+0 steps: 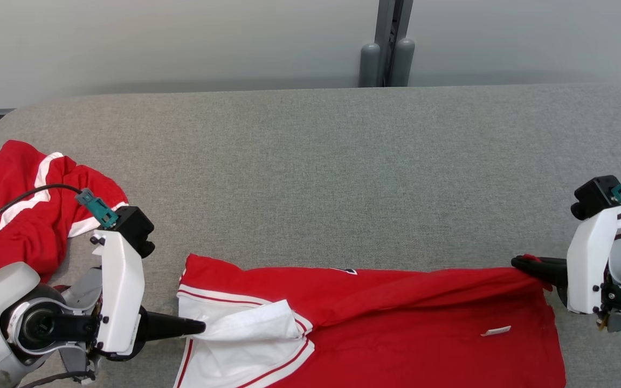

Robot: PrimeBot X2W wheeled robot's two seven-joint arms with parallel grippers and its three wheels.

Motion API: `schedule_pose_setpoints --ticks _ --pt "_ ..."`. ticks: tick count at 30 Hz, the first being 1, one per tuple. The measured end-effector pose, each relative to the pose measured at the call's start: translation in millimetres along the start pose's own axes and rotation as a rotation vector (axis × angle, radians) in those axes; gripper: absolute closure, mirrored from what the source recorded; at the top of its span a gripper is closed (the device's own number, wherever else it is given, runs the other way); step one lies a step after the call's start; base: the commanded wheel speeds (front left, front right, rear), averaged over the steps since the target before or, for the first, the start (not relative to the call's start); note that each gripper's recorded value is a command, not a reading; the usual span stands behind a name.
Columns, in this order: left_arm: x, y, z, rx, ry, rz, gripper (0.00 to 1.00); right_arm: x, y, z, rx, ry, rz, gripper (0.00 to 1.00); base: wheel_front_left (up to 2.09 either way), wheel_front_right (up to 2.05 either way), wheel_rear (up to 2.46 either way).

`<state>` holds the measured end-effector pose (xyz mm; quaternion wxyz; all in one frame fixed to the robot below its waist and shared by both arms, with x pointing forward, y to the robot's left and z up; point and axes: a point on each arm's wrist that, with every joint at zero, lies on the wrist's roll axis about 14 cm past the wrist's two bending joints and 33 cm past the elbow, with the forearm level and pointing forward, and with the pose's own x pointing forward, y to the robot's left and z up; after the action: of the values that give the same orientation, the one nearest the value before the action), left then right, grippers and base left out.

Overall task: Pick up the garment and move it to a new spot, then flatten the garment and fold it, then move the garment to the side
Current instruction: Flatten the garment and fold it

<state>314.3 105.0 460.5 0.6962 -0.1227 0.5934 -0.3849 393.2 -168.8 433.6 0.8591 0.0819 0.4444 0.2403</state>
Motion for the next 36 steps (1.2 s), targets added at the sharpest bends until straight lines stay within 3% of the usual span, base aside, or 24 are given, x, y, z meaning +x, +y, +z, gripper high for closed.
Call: schedule_pose_setpoints --ticks 10,36 --pt "7.4 -1.0 -6.6 -0.022 0.037 -0.019 1.0 0.7 -2.1 -1.9 -0.039 0.048 -0.003 1.0 0.0 0.0 0.0" --pt "18.6 2.3 -35.6 -0.081 0.142 -0.026 1.0 -5.4 -8.3 -50.2 0.046 0.255 -0.001 1.0 0.0 0.0 0.0"
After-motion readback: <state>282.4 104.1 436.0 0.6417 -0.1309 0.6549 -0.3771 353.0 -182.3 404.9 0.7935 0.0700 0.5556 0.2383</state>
